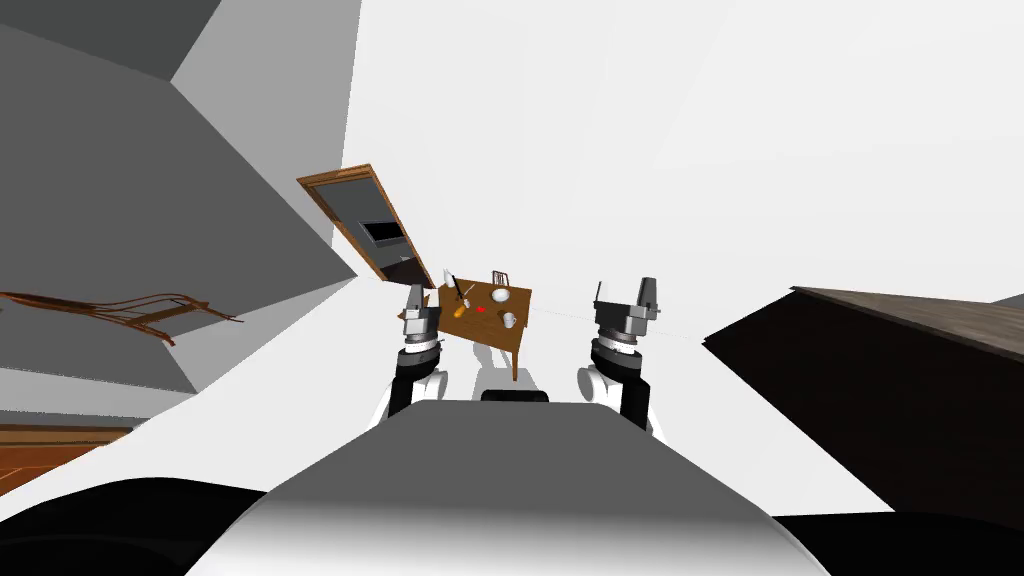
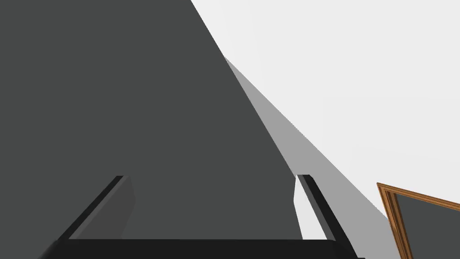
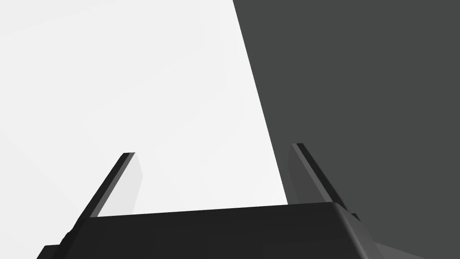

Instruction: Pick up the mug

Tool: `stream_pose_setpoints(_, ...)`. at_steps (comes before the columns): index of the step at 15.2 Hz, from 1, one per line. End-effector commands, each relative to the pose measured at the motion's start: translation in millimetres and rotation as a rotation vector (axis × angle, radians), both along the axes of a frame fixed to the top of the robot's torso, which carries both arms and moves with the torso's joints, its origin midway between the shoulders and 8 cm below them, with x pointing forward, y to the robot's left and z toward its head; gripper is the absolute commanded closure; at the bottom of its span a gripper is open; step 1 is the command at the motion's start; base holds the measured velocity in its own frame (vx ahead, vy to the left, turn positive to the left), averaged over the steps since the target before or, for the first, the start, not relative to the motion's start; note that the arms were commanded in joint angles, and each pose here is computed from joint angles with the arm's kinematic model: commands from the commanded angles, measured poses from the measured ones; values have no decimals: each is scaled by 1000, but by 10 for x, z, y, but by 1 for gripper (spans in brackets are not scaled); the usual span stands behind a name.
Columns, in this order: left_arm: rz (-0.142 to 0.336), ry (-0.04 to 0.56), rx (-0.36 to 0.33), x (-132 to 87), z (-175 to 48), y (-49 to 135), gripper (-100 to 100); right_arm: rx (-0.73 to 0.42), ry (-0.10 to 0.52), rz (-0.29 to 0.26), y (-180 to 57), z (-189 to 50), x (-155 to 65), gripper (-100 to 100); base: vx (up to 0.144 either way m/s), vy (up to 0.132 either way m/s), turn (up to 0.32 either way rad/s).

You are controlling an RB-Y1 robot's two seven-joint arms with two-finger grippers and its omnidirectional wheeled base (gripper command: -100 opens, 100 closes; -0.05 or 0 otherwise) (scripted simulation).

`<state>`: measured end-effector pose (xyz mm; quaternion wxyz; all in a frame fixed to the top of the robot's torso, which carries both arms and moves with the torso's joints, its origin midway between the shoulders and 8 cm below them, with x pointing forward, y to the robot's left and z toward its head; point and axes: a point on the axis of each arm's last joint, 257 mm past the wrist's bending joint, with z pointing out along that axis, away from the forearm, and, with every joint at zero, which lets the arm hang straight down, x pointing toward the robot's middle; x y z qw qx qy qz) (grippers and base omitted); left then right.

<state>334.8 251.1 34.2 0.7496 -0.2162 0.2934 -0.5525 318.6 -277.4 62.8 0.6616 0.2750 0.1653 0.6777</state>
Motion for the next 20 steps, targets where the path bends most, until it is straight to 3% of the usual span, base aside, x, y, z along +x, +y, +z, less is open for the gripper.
stream_pose_setpoints(1, -20, 33, 29, 14, -107, -24, -100, 0, 0, 0, 0, 0, 0, 0, -68, -31, -66)
stream_pose_setpoints(6, -52, 109, 68, 34, -369, -24, -100, 0, 0, 0, 1, 1, 1, 0, -171, -87, -104)
stream_pose_setpoints(8, -71, 180, 88, 39, -622, 18, -100, 0, 0, 0, 1, 1, 1, 0, -164, -113, -138)
stream_pose_setpoints(11, -87, 225, 112, 34, -775, 40, -100, 0, 0, 0, 1, 1, 1, 0, -131, -89, -115)
stream_pose_setpoints(14, -106, 318, 137, 5, -1103, 134, -100, 0, 0, 0, 1, 1, 1, 0, -91, -62, -142)
stream_pose_setpoints(15, -109, 320, 143, 4, -1105, 130, -100, 0, 0, 0, 1, 1, 1, 0, -66, -63, -127)
stream_pose_setpoints(16, -117, 370, 151, -21, -1282, 193, -100, 0, 0, 0, 1, 0, 1, 0, -48, -78, -162)
stream_pose_setpoints(17, -120, 372, 158, -22, -1284, 189, -100, 0, 0, 0, 1, 0, 1, 0, -38, -80, -136)
stream_pose_setpoints(18, -127, 425, 166, -56, -1467, 262, -100, 0, 0, 0, 1, 0, 0, 0, -31, -84, -178)
stream_pose_setpoints(19, -130, 426, 172, -56, -1469, 258, -100, 0, 0, 0, 1, 0, 0, 0, -22, -78, -152)
stream_pose_setpoints(20, -134, 481, 176, -100, -1657, 341, -100, 0, 0, 0, 1, 0, 0, 0, -14, -83, -216)
